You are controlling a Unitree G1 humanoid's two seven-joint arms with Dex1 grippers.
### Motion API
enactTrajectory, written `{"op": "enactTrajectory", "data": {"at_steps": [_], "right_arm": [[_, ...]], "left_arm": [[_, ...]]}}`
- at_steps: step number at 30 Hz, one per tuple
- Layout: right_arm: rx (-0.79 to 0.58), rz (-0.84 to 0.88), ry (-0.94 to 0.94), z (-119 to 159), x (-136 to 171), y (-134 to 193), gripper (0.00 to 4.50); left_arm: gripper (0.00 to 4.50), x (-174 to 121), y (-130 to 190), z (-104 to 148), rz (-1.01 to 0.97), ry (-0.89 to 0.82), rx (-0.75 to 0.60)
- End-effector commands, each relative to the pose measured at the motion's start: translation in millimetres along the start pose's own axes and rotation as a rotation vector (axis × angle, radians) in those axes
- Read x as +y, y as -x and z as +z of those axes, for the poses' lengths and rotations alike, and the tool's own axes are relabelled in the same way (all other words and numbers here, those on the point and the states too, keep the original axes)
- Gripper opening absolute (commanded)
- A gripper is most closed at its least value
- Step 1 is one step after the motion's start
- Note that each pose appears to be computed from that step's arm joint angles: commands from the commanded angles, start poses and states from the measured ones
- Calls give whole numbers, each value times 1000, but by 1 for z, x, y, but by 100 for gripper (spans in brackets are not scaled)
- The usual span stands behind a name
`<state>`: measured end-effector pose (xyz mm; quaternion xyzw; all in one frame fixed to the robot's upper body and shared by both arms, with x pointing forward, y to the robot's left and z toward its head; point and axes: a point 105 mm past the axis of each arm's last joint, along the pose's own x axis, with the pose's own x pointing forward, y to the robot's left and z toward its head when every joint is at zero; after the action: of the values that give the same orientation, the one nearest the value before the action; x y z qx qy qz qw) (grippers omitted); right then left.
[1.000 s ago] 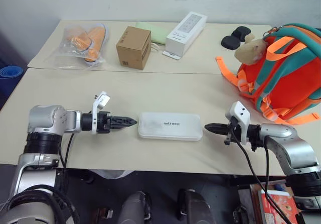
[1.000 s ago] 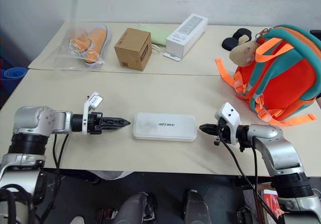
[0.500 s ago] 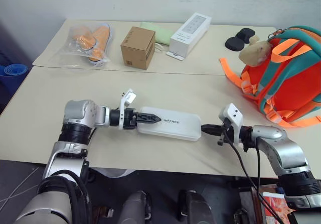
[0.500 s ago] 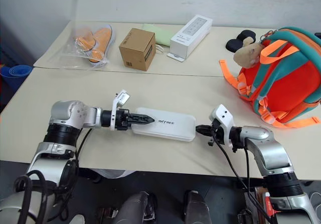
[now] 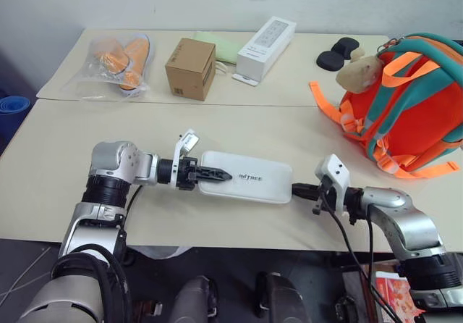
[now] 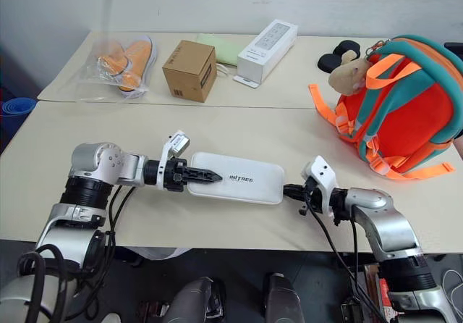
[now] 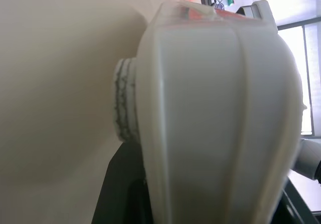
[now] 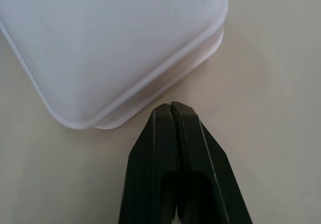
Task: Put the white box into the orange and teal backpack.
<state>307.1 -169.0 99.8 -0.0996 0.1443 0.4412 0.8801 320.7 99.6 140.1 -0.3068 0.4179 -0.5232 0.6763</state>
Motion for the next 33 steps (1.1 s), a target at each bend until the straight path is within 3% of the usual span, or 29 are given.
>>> {"op": "enactTrajectory", "data": {"at_steps": [1, 5, 11, 13, 16, 23, 29, 33], "right_arm": [[-59, -95, -1, 11, -9, 23, 0], [-105, -195, -90, 19, -15, 76, 88], [-150, -411, -151, 40, -38, 152, 288], [-217, -485, -180, 56, -53, 162, 349], [-298, -539, -240, 70, -72, 152, 446], [-380, -682, -302, 87, -125, 94, 446], [-484, -727, -359, 103, -155, 69, 446], [-495, -653, -321, 104, -151, 56, 357]], "left_arm": [[122, -24, 12, 13, -81, -53, -89], [122, -37, 31, 27, -98, -102, -233], [122, -56, 63, 47, -72, -205, -457], [122, -62, 67, 51, -35, -251, -496], [122, -70, 64, 51, 6, -328, -503], [122, -78, 59, 50, 54, -446, -530], [122, -78, 62, 51, 52, -438, -560], [122, -69, 70, 47, 111, -436, -588]]}}
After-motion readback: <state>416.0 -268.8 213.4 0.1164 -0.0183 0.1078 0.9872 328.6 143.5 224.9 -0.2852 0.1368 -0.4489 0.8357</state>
